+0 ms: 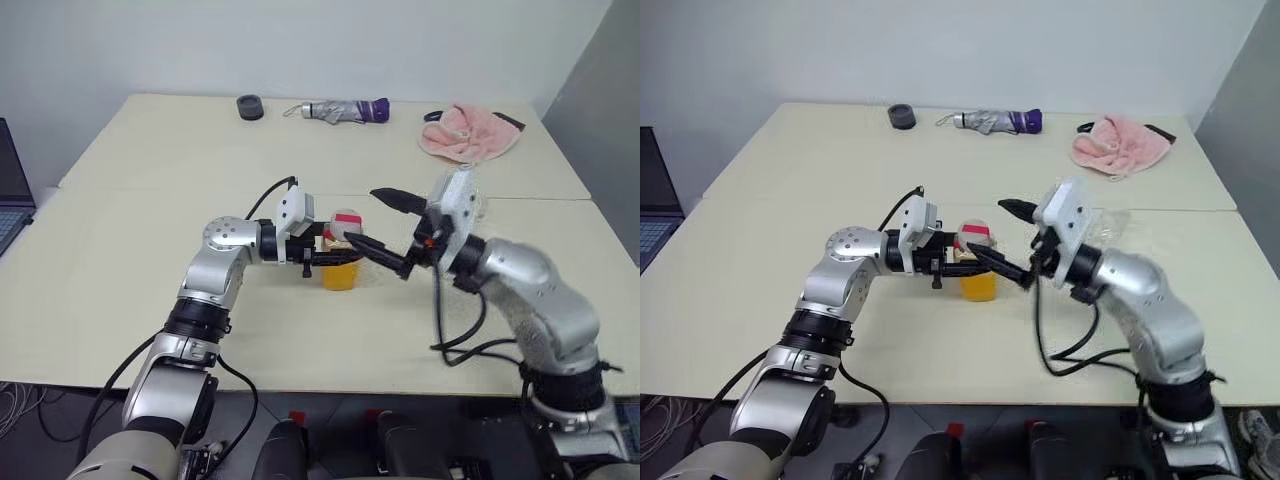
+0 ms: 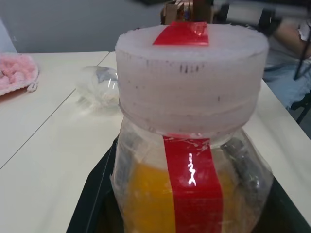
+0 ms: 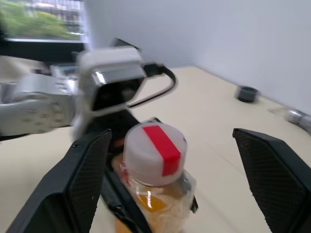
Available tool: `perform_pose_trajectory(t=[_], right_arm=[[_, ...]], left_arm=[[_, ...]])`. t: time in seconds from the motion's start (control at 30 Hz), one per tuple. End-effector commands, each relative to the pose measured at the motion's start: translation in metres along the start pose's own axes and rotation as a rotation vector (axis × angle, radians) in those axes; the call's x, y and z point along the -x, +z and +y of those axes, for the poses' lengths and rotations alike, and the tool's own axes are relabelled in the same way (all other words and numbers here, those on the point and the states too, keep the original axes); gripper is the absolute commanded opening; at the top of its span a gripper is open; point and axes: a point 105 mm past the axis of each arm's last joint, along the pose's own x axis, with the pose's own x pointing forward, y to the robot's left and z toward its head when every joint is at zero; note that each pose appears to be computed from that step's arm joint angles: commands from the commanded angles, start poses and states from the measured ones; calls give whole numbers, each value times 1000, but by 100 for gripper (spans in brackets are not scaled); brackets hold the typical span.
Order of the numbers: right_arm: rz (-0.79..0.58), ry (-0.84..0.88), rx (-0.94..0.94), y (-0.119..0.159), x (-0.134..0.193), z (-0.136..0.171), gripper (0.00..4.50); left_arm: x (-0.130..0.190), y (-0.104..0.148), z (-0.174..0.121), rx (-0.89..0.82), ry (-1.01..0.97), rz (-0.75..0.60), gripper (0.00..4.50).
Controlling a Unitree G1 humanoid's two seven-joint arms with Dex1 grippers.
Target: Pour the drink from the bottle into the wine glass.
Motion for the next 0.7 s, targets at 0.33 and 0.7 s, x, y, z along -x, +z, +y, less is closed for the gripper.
perform_pose_trajectory(t=[0.33, 0.7], right_arm=[[-22, -232, -9, 11, -17, 7, 431], [-24, -238, -58, 10, -23, 18, 226]], left_arm=[[-6, 14, 9, -49, 13, -35, 180], [-1, 11, 10, -45, 28, -17, 180]])
